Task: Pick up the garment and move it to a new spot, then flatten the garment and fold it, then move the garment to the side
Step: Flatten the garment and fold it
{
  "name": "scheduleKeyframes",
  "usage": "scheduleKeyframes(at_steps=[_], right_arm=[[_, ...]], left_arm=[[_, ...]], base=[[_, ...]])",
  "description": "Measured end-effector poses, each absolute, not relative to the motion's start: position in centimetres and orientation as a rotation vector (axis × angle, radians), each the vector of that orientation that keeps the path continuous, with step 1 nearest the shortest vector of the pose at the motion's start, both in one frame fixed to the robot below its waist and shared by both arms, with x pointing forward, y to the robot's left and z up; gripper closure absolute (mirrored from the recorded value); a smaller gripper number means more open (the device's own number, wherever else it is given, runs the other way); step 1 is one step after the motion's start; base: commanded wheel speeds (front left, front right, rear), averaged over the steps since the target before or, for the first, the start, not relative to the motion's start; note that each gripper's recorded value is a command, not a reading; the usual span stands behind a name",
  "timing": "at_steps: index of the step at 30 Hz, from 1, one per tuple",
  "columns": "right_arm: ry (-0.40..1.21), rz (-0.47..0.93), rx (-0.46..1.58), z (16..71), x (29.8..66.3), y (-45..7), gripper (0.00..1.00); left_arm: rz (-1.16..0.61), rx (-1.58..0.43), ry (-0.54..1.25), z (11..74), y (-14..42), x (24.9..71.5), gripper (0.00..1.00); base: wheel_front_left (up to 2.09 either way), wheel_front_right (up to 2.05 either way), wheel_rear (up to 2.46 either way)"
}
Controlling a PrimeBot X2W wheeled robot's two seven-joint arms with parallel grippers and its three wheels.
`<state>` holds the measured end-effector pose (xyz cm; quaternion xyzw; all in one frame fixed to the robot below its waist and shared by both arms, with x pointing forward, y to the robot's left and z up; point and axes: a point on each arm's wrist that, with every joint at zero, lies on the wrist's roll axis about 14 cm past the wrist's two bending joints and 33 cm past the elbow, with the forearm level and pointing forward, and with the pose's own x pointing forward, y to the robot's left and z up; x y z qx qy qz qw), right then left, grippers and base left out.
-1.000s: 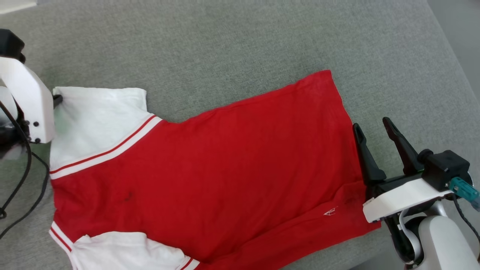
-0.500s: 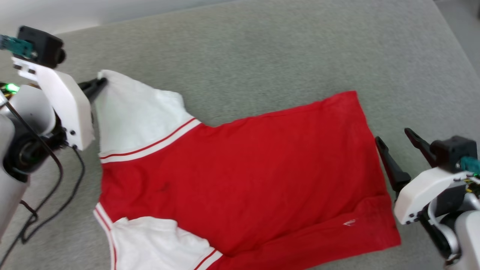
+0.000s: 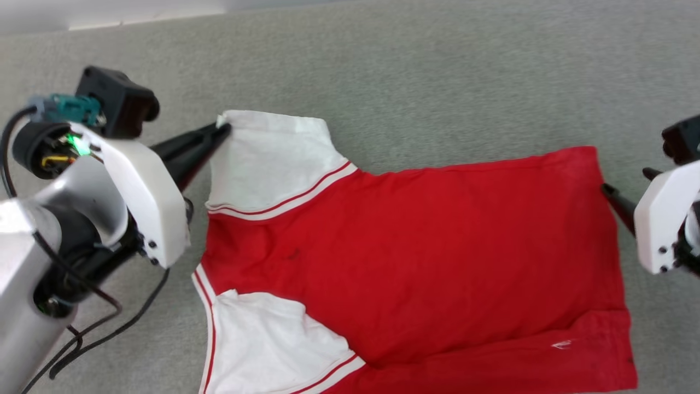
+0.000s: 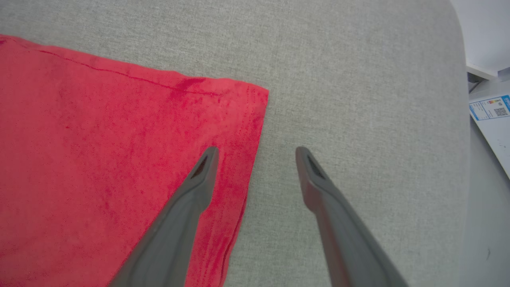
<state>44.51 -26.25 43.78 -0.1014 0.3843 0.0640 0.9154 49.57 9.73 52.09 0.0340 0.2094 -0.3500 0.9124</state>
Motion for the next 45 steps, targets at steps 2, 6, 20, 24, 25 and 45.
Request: scheduleKeyframes(at_steps=[2,6,20,24,25,45], right_arm=[[0.842,0.126,-0.211,43.1,45.2,-26.6,0.00],[0.914,0.121,-0.241,41.6,46.7,-26.9,0.00],[1.079,0.188,-0.279,35.4,47.8,-24.8,0.00],[1.072,0.195,-0.262,35.2,47.8,-24.6,1.00],[1.060,0.198,-0.253,35.3,47.8,-24.4,1.00],[0.713,0.156,-0.112,44.5,44.1,-25.5,1.00]], left_arm=[[-0.728,0.063,0.430,52.0,9.7,49.0,1.00],[-0.722,0.065,0.412,52.1,10.1,48.3,1.00],[-0.708,0.046,0.416,51.0,11.0,46.9,1.00],[-0.694,0.039,0.424,50.5,11.5,46.8,1.00],[-0.690,0.038,0.421,50.6,11.6,46.8,1.00],[-0.582,-0.053,0.381,52.6,13.7,41.0,1.00]], base=[[0.00,0.00,0.00],[0.00,0.00,0.00],[0.00,0.00,0.00],[0.00,0.00,0.00],[0.00,0.00,0.00],[0.00,0.00,0.00]])
